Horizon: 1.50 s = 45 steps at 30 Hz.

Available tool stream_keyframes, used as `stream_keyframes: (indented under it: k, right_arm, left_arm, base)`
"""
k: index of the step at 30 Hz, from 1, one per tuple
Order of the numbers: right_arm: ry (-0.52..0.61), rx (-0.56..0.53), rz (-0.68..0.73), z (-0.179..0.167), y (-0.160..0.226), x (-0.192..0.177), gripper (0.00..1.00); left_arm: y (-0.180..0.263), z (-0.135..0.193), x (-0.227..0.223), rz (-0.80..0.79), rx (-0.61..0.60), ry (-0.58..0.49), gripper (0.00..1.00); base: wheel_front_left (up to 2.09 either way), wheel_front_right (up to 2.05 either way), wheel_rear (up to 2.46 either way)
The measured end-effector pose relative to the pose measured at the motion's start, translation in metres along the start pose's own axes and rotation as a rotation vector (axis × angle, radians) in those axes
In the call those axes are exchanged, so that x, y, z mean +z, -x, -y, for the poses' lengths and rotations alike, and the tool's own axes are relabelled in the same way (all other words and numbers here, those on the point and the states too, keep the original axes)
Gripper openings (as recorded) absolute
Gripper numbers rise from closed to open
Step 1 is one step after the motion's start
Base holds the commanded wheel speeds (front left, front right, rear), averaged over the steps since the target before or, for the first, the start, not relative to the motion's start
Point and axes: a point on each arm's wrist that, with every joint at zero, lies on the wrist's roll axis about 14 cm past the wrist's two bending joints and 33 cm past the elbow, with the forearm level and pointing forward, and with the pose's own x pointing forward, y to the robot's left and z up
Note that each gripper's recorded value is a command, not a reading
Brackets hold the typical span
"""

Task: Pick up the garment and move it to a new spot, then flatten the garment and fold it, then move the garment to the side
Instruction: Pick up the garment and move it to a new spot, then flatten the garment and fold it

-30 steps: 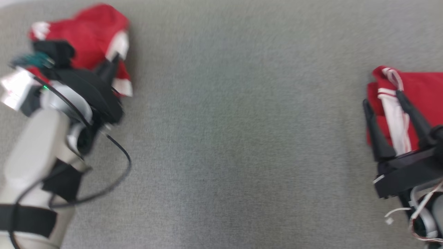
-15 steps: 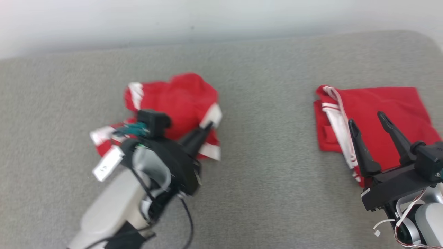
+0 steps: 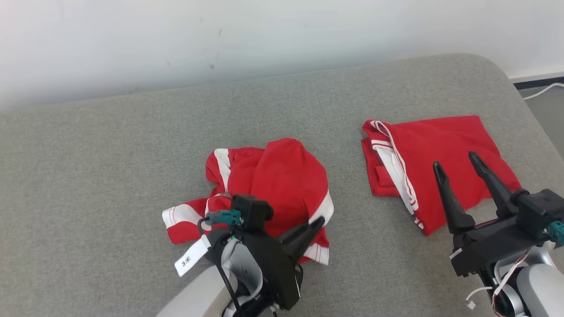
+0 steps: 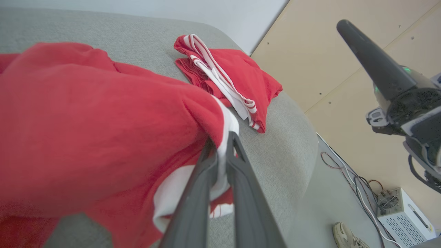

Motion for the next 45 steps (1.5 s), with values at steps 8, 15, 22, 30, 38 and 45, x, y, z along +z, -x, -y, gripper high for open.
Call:
stream_keyframes:
  k: [8,15,22,30,38,45]
  right_arm:
    - [0.002,-0.026,0.001,0.008,0.006,-0.004,1.0]
    - [0.001,-0.009,-0.004,0.004,0.001,-0.008,1.0]
    - [-0.002,-0.006,0.0,0.002,-0.001,-0.01,1.0]
    - [-0.025,0.01,-0.022,-0.006,0.004,-0.019,1.0]
    - [-0.046,0.096,-0.008,-0.037,-0.003,-0.015,1.0]
    - [-0.048,0.118,-0.011,-0.042,-0.007,-0.016,1.0]
  left_arm:
    - [0.002,0.019,-0.055,-0.143,-0.039,0.053,0.0]
    - [0.007,0.012,-0.065,-0.161,-0.01,0.062,1.0]
    - [0.011,0.009,-0.042,-0.064,0.024,0.03,1.0]
    - [0.036,-0.026,-0.014,0.039,0.182,-0.053,1.0]
    - [0.091,-0.101,-0.003,0.044,0.455,-0.147,1.0]
    - [0.101,-0.13,0.004,0.029,0.536,-0.157,1.0]
  base:
    - [0.0,0.0,0.0]
    - [0.0,0.0,0.0]
    - [0.0,0.0,0.0]
    - [0.0,0.0,0.0]
    - [0.0,0.0,0.0]
    - [0.0,0.0,0.0]
